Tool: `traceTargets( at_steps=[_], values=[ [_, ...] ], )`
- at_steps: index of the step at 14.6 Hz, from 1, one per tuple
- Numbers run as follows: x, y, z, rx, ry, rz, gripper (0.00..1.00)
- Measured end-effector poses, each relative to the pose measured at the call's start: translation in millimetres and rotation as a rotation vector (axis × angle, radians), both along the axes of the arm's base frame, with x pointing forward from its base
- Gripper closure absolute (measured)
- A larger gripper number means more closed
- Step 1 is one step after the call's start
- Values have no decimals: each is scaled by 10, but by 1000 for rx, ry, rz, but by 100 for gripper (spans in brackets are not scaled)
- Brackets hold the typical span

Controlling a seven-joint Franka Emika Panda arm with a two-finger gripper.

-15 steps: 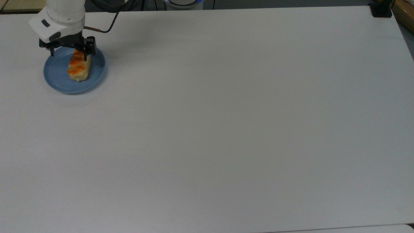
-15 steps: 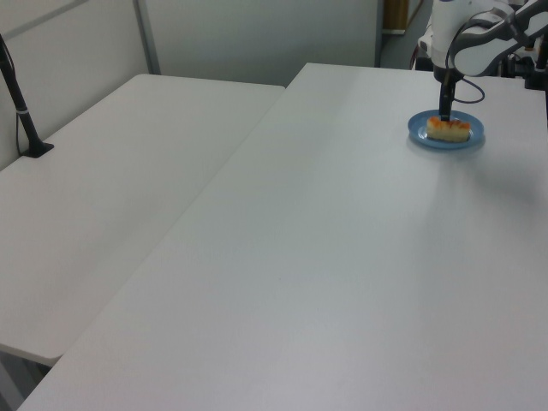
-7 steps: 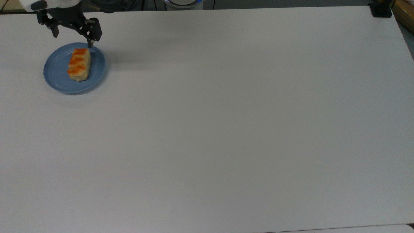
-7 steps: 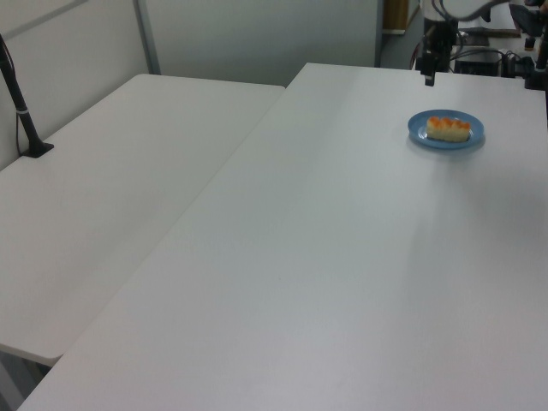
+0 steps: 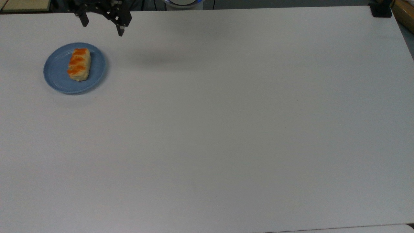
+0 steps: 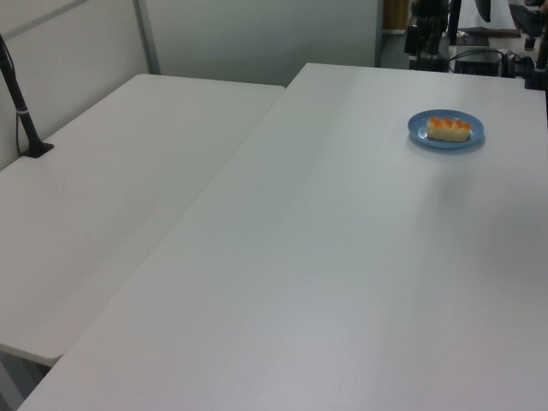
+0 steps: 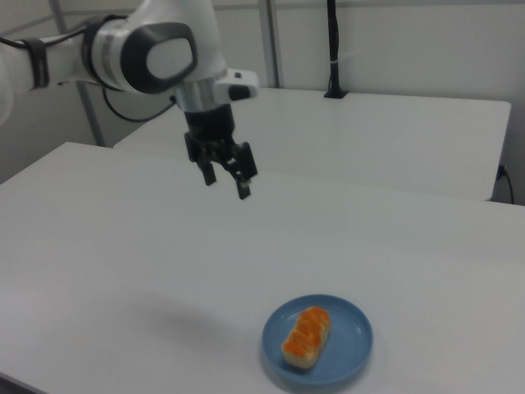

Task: Put the bread on a plate

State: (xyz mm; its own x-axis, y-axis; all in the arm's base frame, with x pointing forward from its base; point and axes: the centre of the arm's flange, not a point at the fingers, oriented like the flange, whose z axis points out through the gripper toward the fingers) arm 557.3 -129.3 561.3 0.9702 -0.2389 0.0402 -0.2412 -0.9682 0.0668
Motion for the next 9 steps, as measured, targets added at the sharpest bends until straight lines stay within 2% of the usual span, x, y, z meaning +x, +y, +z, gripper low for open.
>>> traceTargets(
  at_steps=[3, 9],
  values=[
    [13, 293, 101, 2, -5, 18, 0],
    [25, 357, 87, 1, 2, 79, 0]
  ],
)
